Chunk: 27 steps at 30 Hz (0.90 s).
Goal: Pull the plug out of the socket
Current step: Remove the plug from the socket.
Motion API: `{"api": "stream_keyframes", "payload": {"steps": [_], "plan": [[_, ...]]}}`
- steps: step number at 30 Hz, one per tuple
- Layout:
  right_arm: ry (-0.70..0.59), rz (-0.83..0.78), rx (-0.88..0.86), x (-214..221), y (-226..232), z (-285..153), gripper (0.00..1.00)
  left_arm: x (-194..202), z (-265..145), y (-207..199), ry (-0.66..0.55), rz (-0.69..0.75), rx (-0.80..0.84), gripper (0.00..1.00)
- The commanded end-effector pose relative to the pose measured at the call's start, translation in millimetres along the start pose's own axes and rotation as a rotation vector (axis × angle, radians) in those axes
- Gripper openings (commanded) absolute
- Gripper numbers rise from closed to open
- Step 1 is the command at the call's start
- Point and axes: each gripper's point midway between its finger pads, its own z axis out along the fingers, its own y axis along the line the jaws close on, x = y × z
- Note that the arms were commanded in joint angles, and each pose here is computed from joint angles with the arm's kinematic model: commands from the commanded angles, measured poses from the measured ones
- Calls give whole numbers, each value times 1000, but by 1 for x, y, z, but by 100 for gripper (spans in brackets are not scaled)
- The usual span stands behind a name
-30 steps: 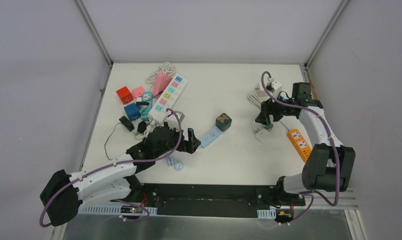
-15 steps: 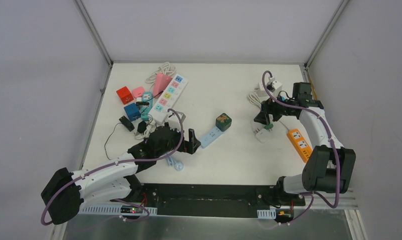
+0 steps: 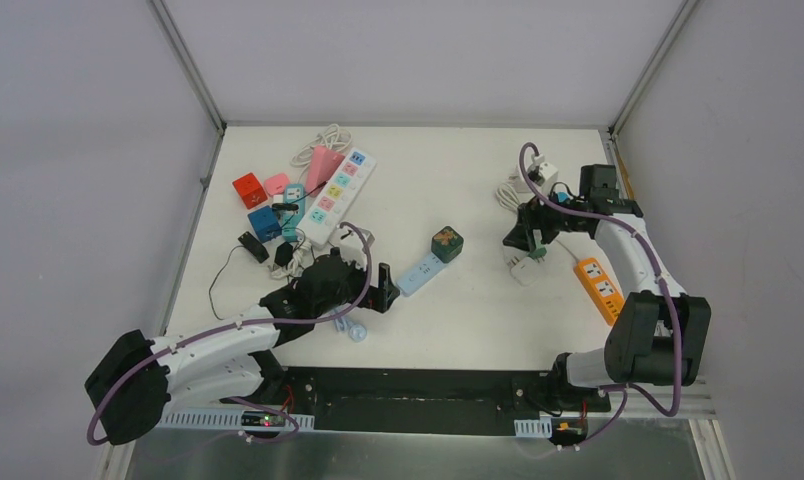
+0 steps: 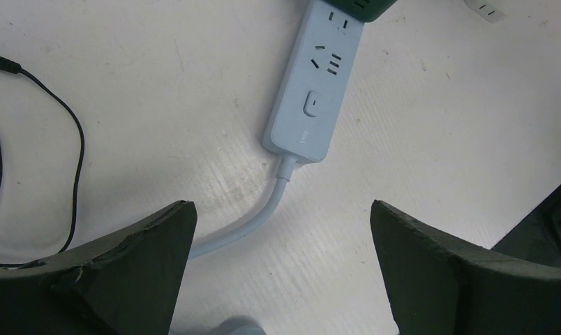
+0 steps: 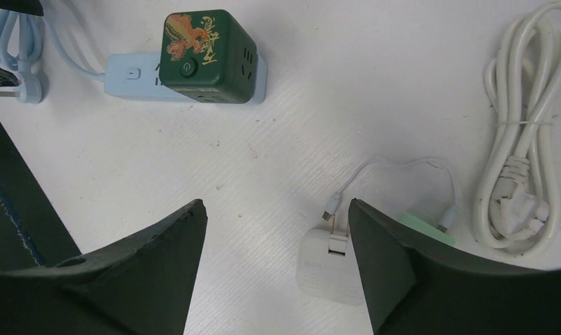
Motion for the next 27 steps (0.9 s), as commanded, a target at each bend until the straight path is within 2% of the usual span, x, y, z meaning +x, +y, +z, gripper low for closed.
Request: {"api": "stream_keyframes", "payload": {"steps": [1, 9, 19, 27], "plan": [[-31, -42, -54, -15, 18, 1, 77, -5, 5, 2, -41, 40, 13, 99], [12, -79, -125, -17, 44, 18, 77, 2, 9, -4, -71, 65, 81, 99], [97, -116, -198, -15, 75, 38, 77, 0, 8, -5, -78, 85, 88, 99], [140, -115, -129, -20, 80, 53, 77, -1, 6, -5, -85, 95, 96, 99]]}}
